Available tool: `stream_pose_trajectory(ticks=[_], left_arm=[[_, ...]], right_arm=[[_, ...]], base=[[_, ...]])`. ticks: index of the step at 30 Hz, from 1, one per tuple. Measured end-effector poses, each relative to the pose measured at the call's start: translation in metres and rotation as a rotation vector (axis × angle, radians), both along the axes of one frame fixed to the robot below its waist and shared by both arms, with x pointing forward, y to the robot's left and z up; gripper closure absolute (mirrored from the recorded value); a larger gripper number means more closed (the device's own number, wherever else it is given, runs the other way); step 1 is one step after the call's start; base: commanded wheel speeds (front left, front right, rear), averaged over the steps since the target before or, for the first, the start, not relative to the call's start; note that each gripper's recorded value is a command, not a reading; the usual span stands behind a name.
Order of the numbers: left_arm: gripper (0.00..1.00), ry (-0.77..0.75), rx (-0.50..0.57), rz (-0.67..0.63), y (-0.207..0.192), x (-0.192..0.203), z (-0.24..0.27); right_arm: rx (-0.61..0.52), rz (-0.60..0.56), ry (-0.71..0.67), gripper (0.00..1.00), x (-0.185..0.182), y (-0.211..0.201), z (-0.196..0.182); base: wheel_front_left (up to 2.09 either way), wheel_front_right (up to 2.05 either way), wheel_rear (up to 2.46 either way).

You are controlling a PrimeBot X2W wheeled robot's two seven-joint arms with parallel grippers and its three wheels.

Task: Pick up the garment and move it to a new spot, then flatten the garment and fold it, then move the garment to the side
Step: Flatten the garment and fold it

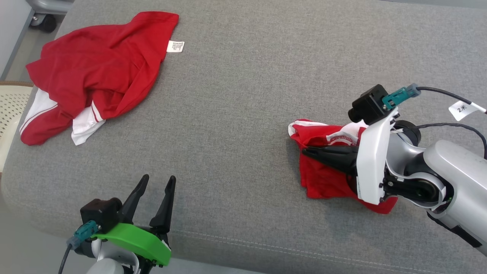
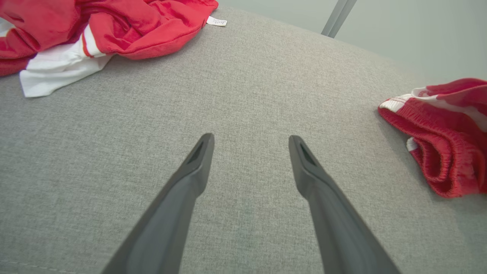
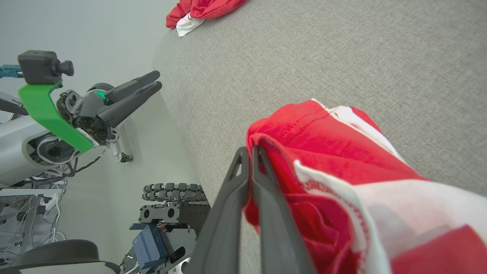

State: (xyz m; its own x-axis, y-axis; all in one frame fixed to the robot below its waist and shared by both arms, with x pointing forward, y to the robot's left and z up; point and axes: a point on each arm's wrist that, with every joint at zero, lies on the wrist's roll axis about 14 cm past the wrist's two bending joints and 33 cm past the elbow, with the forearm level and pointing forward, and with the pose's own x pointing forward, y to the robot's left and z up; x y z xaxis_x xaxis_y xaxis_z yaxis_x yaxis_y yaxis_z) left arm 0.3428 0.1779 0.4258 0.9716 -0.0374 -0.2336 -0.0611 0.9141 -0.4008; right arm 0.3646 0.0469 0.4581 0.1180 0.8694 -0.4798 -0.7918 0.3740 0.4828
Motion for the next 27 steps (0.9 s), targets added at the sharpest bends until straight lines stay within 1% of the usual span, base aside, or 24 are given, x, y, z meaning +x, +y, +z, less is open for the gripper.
stream_pose_trajectory(ticks=[2, 3, 4, 5, 8, 9, 10, 11, 13, 14, 15, 16, 22, 27], left_arm=[[0.00, -0.003, 0.002, 0.002, 0.001, 0.001, 0.001], [0.00, -0.004, 0.002, 0.004, 0.002, 0.002, 0.001], [0.00, -0.003, 0.001, 0.004, 0.002, 0.002, 0.001], [0.00, -0.004, -0.001, 0.004, 0.001, 0.002, 0.001], [0.00, -0.007, -0.007, 0.000, -0.001, 0.003, 0.001], [0.00, -0.007, -0.008, 0.000, -0.001, 0.003, 0.001], [0.00, -0.008, -0.007, 0.000, -0.001, 0.004, 0.001], [0.00, -0.009, -0.007, -0.001, -0.001, 0.004, 0.001], [0.00, -0.009, -0.004, -0.005, -0.001, 0.003, 0.001], [0.00, -0.012, -0.005, -0.003, -0.001, 0.003, 0.001], [0.00, -0.013, -0.006, -0.001, -0.001, 0.003, 0.002], [0.00, -0.013, -0.006, 0.001, -0.001, 0.003, 0.002], [0.00, -0.018, -0.012, 0.006, 0.000, 0.003, 0.003], [0.00, -0.023, -0.014, 0.016, 0.002, 0.002, 0.004]], right_arm=[[-0.006, 0.006, -0.002, 0.99, -0.001, 0.001, -0.001], [-0.009, 0.010, -0.002, 0.93, -0.001, 0.002, -0.001], [-0.013, 0.015, -0.001, 0.91, -0.002, 0.003, -0.001], [-0.019, 0.021, -0.007, 0.91, -0.002, 0.003, -0.002], [-0.038, 0.035, -0.016, 0.93, -0.003, 0.004, -0.003], [-0.044, 0.041, -0.015, 0.91, -0.004, 0.005, -0.004], [-0.045, 0.045, -0.013, 0.86, -0.005, 0.005, -0.005], [-0.052, 0.053, -0.008, 0.78, -0.008, 0.006, -0.006], [-0.059, 0.067, -0.001, 0.66, -0.012, 0.008, -0.008], [-0.066, 0.080, 0.003, 0.57, -0.016, 0.010, -0.009], [-0.067, 0.089, 0.004, 0.05, -0.018, 0.011, -0.009], [-0.064, 0.095, 0.002, 0.00, -0.020, 0.014, -0.008], [0.003, 0.088, -0.044, 0.00, -0.014, 0.030, 0.012], [0.035, 0.074, -0.094, 0.00, -0.005, 0.033, 0.027]], base=[[0.00, 0.00, 0.00], [0.00, 0.00, 0.00], [0.00, 0.00, 0.00], [0.00, 0.00, 0.00], [0.00, 0.00, 0.00], [0.00, 0.00, 0.00], [0.00, 0.00, 0.00], [0.00, 0.00, 0.00], [0.00, 0.00, 0.00], [0.00, 0.00, 0.00], [0.00, 0.00, 0.00], [0.00, 0.00, 0.00], [0.00, 0.00, 0.00], [0.00, 0.00, 0.00]])
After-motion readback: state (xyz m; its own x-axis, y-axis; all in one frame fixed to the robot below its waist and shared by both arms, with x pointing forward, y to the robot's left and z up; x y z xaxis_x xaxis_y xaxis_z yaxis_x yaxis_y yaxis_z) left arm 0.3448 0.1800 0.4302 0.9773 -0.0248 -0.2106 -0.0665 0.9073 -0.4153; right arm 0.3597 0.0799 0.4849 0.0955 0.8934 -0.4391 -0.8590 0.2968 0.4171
